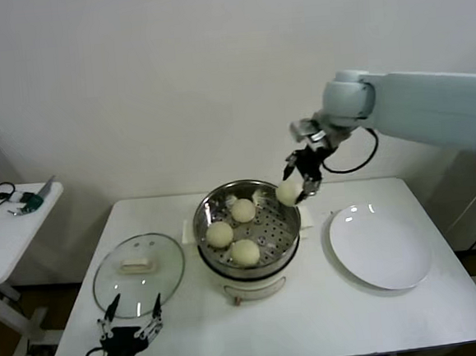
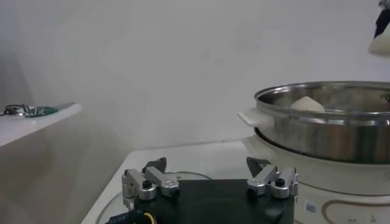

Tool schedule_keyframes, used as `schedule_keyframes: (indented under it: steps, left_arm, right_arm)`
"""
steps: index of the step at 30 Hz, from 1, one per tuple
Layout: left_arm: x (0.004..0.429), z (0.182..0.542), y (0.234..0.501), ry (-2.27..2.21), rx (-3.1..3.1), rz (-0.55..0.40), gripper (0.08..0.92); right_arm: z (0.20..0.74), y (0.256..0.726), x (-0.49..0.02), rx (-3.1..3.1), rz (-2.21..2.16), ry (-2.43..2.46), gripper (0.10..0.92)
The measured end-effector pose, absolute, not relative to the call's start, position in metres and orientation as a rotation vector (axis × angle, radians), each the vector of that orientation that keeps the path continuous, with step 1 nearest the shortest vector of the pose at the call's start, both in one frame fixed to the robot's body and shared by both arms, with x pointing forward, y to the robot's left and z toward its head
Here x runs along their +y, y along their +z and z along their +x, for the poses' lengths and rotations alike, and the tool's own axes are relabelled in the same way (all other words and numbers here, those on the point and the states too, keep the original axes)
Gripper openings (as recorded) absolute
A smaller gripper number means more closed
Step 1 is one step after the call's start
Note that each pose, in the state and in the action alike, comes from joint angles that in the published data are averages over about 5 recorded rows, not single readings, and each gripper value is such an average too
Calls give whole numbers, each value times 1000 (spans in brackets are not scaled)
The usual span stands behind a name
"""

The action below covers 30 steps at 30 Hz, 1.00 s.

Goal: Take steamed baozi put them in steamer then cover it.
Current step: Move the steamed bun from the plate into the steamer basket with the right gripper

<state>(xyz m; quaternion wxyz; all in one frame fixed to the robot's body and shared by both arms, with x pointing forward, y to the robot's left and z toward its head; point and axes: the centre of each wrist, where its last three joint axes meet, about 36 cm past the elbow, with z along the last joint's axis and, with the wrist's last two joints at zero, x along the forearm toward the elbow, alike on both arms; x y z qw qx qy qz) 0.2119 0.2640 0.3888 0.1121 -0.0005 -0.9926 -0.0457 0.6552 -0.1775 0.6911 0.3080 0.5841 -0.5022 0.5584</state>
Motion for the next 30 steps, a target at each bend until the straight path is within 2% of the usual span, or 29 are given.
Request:
schedule_keyframes:
  steps: [8, 19, 22, 26, 30]
  left_arm:
    - [267, 211, 391, -131, -2915, 11, 823]
    - [268, 212, 392, -125, -2919, 19, 823]
    - [269, 213, 392, -126, -2925, 27, 823]
    - [270, 214, 394, -136, -2935, 32, 823]
    - [272, 214, 397, -157, -2940, 28, 823]
  right_arm:
    - [659, 641, -137, -1235, 1558, 1513, 687]
    - [667, 598, -113, -1192, 1540, 1545, 689]
    - [668, 593, -110, -1193, 1542, 1548, 717]
    - [668, 596, -110, -1213, 1551, 1539, 799]
    - [671, 613, -120, -1273, 1564, 1497, 821]
